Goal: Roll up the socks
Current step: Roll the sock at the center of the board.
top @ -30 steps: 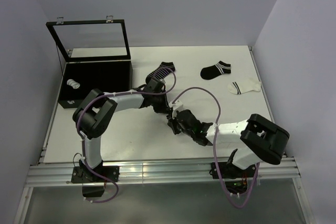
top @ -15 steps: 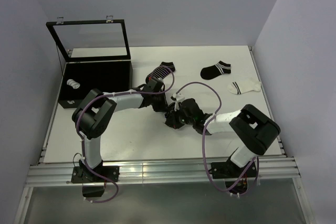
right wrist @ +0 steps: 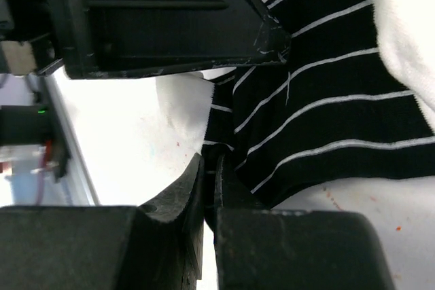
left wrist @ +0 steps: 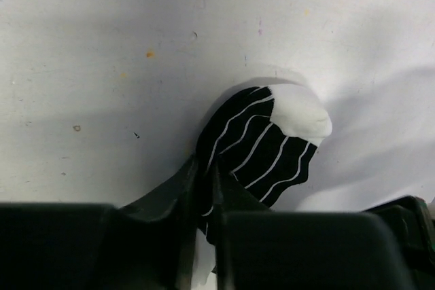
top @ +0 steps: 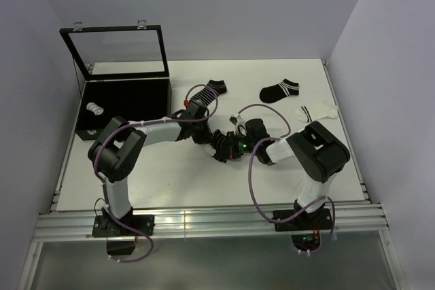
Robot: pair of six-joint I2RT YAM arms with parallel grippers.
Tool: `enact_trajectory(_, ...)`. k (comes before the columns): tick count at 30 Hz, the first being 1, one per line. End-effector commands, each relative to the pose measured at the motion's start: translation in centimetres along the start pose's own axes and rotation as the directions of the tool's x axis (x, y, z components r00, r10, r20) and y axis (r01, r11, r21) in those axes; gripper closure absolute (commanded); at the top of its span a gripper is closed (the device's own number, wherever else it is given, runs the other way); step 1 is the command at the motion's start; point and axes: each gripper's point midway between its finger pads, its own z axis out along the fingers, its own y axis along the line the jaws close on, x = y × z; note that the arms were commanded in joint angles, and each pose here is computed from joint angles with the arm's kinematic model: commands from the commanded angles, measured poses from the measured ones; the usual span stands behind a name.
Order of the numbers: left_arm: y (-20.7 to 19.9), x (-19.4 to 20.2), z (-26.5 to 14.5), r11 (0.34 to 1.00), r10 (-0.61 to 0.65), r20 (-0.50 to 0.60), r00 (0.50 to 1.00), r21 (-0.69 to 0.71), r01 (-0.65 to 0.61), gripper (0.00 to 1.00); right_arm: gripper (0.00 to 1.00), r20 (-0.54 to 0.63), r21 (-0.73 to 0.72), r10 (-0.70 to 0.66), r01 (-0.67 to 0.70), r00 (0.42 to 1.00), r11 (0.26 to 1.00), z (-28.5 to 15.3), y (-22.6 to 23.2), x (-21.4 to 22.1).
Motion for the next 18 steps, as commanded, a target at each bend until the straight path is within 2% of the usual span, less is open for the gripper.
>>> enact_trajectory(1,1.8,-3.8,-0.7,0.997,-0.028,0.157,0.987,-0.067,0.039,0.80,1.00,-0.169,-0.013,0.168,-0.172,0.971,0.985,-0.6,-1.1,4.5)
enact_trajectory(3,1.1,-4.3,-1.3,0.998,-0.028,0.173,0.984,-0.049,0.037,0.71,1.00,-0.182,-0.011,0.185,-0.190,0.966,0.982,-0.6,-1.4,4.3)
enact_trajectory(4,0.8,-4.6,-1.6,0.999,-0.024,0.179,0.984,-0.044,0.032,0.61,1.00,-0.195,-0.007,0.195,-0.200,0.961,0.980,-0.5,-1.6,4.5)
enact_trajectory(6,0.2,-5.0,-2.4,0.999,-0.026,0.194,0.981,-0.028,0.032,0.54,1.00,-0.202,-0.031,0.199,-0.209,0.959,0.977,-0.3,-1.3,4.2)
enact_trajectory(7,0.0,-5.2,-2.8,0.999,-0.030,0.202,0.979,-0.022,0.035,0.46,1.00,-0.205,-0.032,0.215,-0.227,0.955,0.973,-0.3,-1.3,4.2)
enact_trajectory(9,-0.3,-5.7,-4.0,0.999,-0.044,0.228,0.973,-0.012,0.048,0.39,1.00,-0.199,-0.036,0.225,-0.237,0.954,0.971,-0.2,-1.3,3.9)
enact_trajectory(14,0.4,-5.9,-6.9,0.993,-0.110,0.285,0.952,-0.008,0.117,0.36,1.00,-0.192,-0.034,0.271,-0.283,0.943,0.959,-0.2,-1.6,3.7)
enact_trajectory(16,1.0,-5.3,-8.3,0.987,-0.156,0.299,0.941,0.015,0.159,0.29,1.00,-0.187,-0.034,0.298,-0.309,0.936,0.950,-0.1,-1.8,3.6)
enact_trajectory(18,1.5,-3.6,-9.0,0.980,-0.199,0.263,0.944,0.054,0.191,0.27,1.00,-0.180,-0.029,0.317,-0.327,0.931,0.945,0.0,-2.2,3.6)
